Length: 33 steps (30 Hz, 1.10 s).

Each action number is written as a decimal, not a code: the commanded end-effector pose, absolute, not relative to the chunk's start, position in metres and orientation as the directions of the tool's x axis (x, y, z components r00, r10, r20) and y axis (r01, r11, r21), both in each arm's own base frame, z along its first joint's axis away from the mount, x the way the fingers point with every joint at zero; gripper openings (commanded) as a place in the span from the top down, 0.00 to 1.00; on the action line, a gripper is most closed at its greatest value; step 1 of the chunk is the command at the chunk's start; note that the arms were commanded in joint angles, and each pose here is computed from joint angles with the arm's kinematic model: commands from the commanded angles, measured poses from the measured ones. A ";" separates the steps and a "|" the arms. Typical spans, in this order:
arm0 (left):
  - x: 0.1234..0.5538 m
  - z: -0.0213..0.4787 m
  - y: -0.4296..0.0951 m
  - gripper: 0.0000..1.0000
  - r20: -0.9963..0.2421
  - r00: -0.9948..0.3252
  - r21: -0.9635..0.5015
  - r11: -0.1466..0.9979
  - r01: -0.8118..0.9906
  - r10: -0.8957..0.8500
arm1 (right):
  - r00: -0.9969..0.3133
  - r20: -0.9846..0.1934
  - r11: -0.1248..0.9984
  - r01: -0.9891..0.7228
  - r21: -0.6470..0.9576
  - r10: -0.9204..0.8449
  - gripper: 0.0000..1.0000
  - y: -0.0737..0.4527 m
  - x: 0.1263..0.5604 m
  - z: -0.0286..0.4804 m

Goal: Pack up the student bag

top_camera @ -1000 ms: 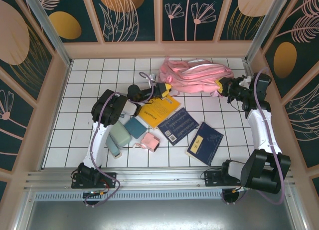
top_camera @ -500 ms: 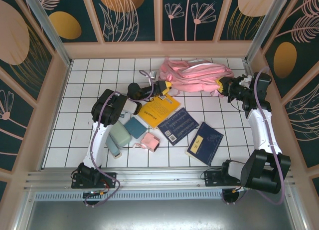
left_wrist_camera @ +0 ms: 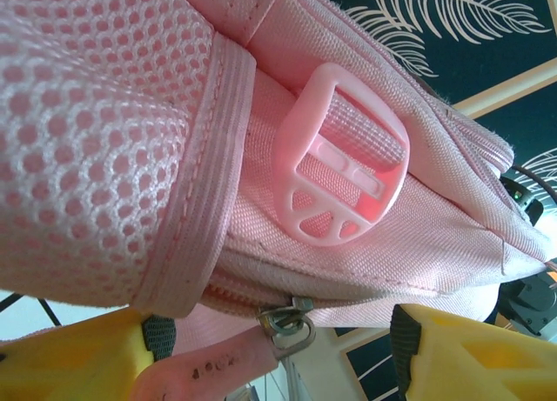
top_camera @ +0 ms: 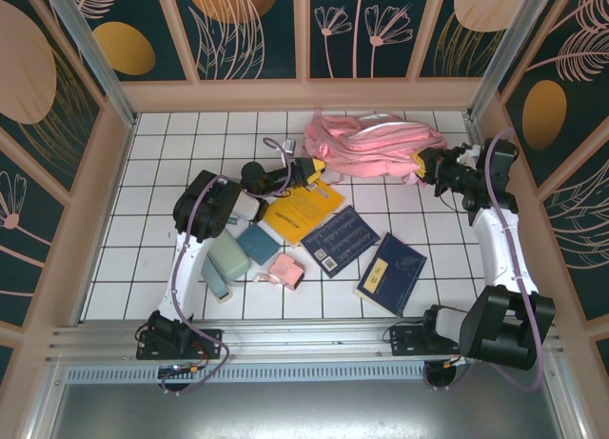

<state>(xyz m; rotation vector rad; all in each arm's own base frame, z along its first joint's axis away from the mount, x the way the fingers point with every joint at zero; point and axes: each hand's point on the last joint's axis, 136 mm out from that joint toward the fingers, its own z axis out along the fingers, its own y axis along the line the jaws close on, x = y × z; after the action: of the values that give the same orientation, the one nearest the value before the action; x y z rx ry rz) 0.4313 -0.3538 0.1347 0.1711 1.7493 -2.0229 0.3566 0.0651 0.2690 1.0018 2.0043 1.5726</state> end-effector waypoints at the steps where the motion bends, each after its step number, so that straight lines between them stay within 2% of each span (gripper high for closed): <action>1: 0.423 0.180 -0.344 0.34 -0.474 -0.830 -0.837 -0.143 0.528 -0.294 | -0.690 0.038 0.134 0.193 0.972 0.723 1.00 0.066 0.357 0.293; 24: 0.405 0.179 -0.344 0.36 -0.484 -0.839 -0.838 -0.142 0.526 -0.250 | -0.680 0.046 0.139 0.215 0.967 0.732 1.00 0.063 0.362 0.277; 28: 0.406 0.178 -0.345 0.42 -0.492 -0.835 -0.838 -0.127 0.531 -0.245 | -0.682 0.046 0.139 0.215 0.967 0.730 1.00 0.064 0.361 0.276; 33: 0.407 0.179 -0.347 0.56 -0.498 -0.833 -0.837 -0.121 0.534 -0.240 | -0.682 0.046 0.141 0.216 0.966 0.729 1.00 0.065 0.360 0.275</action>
<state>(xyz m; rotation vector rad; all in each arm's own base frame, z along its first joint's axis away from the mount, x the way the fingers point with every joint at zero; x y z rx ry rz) 0.4138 -0.3486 0.1482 0.2100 1.7535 -2.0227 0.3578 0.0640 0.2605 1.0064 2.0178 1.5586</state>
